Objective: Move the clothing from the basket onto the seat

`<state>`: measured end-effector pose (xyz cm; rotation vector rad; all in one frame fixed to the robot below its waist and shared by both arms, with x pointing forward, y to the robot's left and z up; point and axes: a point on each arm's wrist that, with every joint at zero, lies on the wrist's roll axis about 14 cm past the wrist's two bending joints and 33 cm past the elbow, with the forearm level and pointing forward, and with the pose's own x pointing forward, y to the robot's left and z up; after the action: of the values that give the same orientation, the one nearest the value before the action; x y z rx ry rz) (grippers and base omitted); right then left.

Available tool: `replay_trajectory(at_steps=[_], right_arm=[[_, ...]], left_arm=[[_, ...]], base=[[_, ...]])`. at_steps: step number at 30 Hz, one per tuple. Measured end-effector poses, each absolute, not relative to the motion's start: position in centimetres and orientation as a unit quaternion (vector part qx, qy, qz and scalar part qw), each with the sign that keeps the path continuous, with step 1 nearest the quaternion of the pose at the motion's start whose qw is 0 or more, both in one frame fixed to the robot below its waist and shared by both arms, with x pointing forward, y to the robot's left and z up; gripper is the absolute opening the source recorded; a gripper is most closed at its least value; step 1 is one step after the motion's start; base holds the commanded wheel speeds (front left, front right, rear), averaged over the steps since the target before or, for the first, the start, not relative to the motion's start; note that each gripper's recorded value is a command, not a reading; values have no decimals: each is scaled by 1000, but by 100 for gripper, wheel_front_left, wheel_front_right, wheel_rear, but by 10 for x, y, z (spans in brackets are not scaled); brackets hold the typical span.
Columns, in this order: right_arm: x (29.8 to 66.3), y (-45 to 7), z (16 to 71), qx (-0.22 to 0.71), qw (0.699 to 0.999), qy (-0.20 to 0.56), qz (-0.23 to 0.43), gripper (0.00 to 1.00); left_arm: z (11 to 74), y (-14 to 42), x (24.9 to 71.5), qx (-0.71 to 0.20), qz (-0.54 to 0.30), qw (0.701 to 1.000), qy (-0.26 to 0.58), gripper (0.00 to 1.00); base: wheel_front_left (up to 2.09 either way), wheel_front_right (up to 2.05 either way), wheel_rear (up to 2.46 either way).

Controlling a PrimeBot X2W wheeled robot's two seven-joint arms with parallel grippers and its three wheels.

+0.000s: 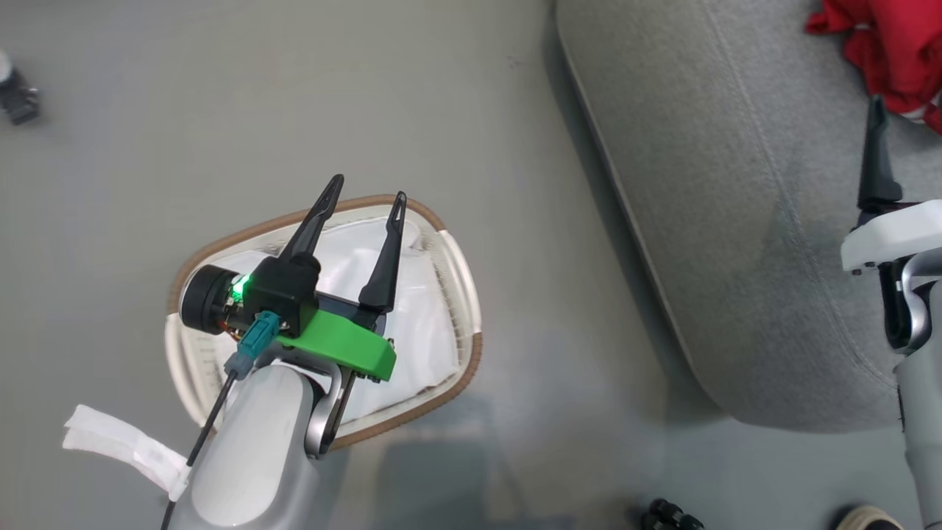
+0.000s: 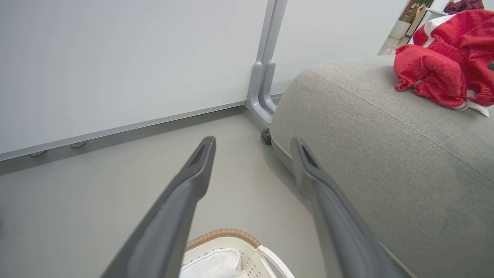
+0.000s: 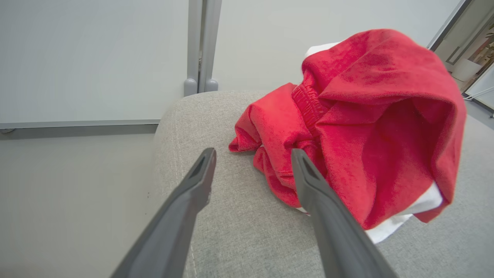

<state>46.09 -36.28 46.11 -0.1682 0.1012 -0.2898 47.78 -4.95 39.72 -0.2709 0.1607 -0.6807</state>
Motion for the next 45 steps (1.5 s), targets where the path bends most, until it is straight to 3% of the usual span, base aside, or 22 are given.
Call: replay_trajectory(at_steps=[16, 30, 45], right_arm=[[501, -229, 446, 2, 999, 34, 3, 100], [462, -166, 445, 40, 996, 55, 61, 100], [422, -150, 455, 62, 994, 45, 71, 100]], left_arm=[[419, 71, 470, -93, -161, 980, 67, 100], [432, 139, 420, -78, -48, 993, 71, 100], [450, 158, 385, -81, -22, 995, 49, 100]], base=[[0, 0, 0], [0, 0, 0], [0, 0, 0]])
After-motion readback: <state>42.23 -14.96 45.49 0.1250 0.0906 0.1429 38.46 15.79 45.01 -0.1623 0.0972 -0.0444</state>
